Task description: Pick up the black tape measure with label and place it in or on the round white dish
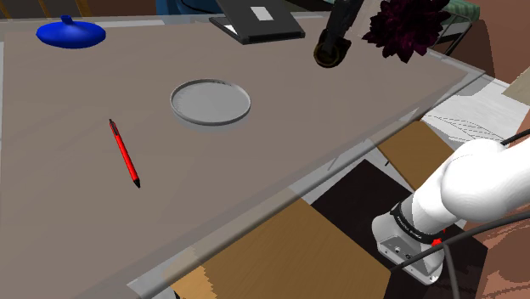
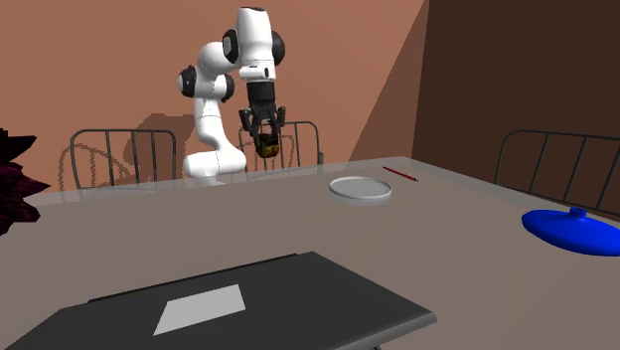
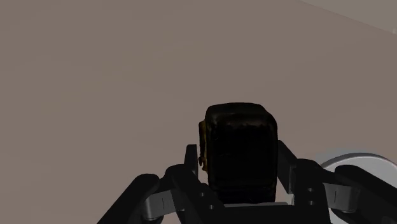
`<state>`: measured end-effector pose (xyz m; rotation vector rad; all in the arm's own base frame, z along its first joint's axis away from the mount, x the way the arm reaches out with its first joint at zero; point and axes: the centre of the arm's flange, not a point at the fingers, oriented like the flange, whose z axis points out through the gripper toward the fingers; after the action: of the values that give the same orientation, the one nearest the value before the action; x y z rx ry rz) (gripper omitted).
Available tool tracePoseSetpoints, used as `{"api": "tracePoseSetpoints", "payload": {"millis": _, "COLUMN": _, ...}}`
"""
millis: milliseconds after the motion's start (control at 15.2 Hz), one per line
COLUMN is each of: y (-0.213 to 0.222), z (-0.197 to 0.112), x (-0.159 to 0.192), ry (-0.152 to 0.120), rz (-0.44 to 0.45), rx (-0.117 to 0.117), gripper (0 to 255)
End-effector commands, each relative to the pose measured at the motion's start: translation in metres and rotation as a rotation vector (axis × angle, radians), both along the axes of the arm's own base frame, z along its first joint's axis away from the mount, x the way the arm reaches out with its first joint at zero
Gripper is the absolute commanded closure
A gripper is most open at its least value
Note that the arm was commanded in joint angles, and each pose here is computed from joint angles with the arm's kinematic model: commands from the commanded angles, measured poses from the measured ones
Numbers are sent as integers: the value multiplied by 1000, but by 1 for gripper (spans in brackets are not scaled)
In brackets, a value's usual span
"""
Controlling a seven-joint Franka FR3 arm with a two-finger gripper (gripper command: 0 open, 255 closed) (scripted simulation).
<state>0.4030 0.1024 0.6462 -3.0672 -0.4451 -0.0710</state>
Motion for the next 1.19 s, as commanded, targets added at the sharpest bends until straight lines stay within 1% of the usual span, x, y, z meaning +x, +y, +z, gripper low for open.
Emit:
{"api": "tracePoseSetpoints", "payload": {"millis": 0, "y": 24, "z": 1, "x": 10, "ry": 0, "rz": 0, "rx": 0, "gripper": 255}}
{"api": "tracePoseSetpoints", "payload": {"millis": 1122, "y": 226, "z": 10, "x": 106, "ry": 0, "rz": 0, "rx": 0, "gripper": 255}}
